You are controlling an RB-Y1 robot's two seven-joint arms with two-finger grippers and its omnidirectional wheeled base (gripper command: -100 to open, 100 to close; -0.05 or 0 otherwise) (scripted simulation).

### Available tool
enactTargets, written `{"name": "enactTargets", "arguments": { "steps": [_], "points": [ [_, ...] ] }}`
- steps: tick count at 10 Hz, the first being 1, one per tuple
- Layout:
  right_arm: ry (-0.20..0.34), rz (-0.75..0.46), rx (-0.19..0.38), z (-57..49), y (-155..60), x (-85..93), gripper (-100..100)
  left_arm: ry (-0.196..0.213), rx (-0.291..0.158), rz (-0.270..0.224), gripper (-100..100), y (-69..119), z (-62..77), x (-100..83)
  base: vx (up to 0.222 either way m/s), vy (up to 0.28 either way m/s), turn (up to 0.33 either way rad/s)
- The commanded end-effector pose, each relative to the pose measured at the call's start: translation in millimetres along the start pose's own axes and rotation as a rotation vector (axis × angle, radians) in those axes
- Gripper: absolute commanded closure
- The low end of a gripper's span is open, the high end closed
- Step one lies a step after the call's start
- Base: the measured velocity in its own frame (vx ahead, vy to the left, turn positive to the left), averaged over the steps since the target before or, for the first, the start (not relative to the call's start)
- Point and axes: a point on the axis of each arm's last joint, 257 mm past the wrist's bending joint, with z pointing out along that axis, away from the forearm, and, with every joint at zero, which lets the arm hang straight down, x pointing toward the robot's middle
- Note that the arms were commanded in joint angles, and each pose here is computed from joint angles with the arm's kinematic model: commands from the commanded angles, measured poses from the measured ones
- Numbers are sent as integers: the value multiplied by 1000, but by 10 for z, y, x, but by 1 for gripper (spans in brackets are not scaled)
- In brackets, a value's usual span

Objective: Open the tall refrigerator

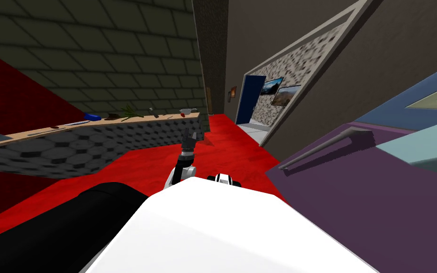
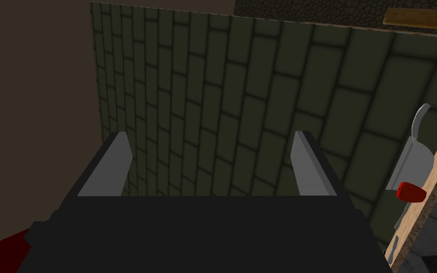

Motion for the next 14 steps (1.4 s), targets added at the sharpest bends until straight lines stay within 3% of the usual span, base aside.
{"name": "enactTargets", "arguments": {
  "steps": [1, 3, 5, 6, 8, 9, 10, 14],
  "points": [
    [30, -5, 32, -103, -195, 150, 100, 0, 0, 0, 0, 0, 0, 0, -94, 58, 57],
    [7, -4, 10, -46, -206, 146, 100, 0, 0, 0, 0, 1, -1, -1, -78, 84, 119],
    [38, -9, 40, -140, -338, 267, 100, 0, 0, 0, 0, 0, -1, -1, -143, 56, 124],
    [12, -8, 15, -70, -339, 250, 100, 0, 0, 0, 0, 1, -1, -1, -165, 128, 209],
    [45, -15, 48, -175, -480, 377, 100, 0, 0, 0, 0, 0, -1, 0, -136, 86, 130],
    [26, -16, 31, -124, -515, 387, 100, 0, 0, 0, 0, 1, -1, -1, -141, 109, 293],
    [50, -21, 53, -199, -611, 471, 100, 0, 0, 0, 0, 1, 0, 0, -173, 97, 205],
    [-9, -16, -13, -74, -374, 265, 100, 0, 0, 1, 0, 1, -1, -1, -153, -25, -19]
  ]
}}
